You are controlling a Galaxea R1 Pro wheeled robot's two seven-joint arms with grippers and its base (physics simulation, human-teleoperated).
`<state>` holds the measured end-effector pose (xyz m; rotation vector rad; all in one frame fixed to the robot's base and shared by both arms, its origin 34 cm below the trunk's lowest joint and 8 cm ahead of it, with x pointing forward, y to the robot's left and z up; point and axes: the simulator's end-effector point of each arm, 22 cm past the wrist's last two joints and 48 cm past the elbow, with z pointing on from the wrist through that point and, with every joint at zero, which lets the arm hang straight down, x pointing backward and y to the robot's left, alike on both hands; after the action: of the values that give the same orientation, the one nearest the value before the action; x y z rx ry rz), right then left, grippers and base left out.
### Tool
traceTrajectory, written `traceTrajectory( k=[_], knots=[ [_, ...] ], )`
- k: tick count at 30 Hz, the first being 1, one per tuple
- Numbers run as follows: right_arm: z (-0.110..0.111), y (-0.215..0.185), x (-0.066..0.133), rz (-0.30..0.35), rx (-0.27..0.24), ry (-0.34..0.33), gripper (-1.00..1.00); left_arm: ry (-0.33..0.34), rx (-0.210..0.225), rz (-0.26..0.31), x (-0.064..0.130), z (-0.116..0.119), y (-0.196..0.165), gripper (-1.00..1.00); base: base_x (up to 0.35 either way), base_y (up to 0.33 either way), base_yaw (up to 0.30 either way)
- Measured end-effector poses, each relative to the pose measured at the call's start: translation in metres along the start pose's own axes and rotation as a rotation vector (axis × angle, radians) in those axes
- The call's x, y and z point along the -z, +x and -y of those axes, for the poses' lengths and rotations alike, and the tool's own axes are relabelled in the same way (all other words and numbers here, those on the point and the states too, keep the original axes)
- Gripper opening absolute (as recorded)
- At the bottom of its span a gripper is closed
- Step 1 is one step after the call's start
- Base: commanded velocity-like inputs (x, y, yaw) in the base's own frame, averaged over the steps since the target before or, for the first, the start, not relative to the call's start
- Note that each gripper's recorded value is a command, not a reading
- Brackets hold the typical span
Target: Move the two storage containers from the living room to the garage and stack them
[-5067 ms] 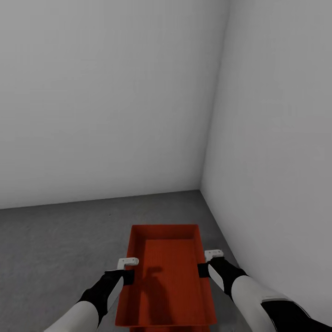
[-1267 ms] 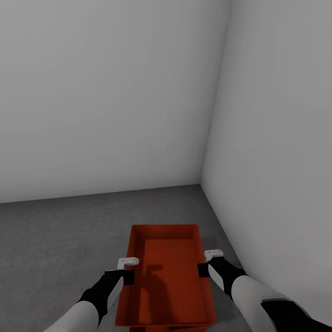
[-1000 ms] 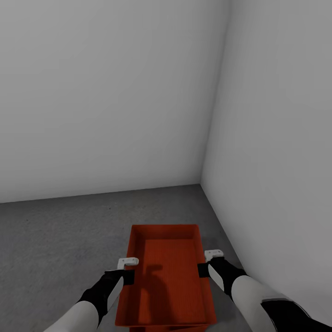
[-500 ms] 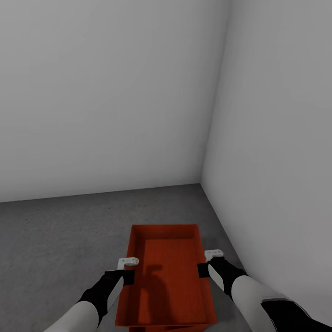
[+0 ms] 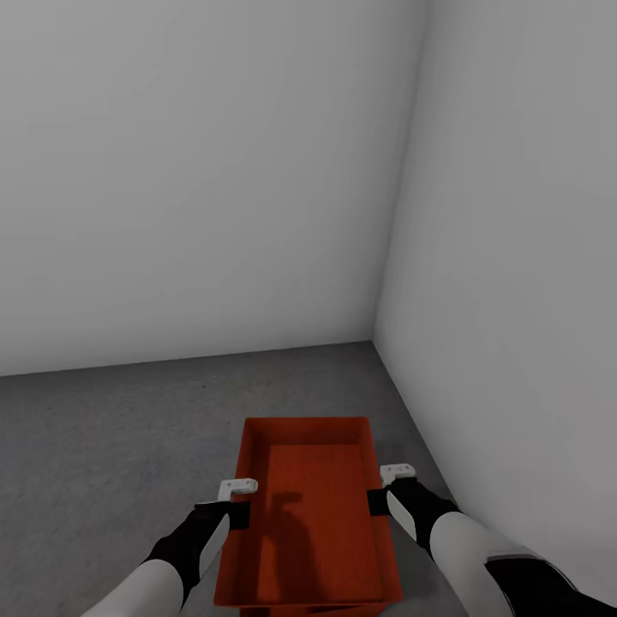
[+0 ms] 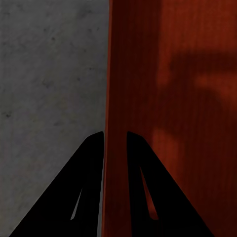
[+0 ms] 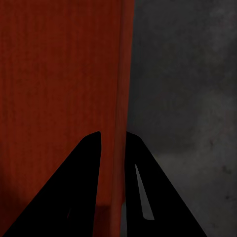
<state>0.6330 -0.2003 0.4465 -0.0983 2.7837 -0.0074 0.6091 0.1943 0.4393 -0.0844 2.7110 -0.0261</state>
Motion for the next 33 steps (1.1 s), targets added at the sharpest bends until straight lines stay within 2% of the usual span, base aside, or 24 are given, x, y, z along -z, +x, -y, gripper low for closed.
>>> traceTrajectory(
  k=[33],
  knots=[
    [-0.0004,0.0062,-0.0052,-0.014,-0.001,-0.001,-1.0,-0.001,0.0,-0.014,-0.0043,-0.0004,0.0063,-1.0,0.0,0.0,0.0]
  ],
)
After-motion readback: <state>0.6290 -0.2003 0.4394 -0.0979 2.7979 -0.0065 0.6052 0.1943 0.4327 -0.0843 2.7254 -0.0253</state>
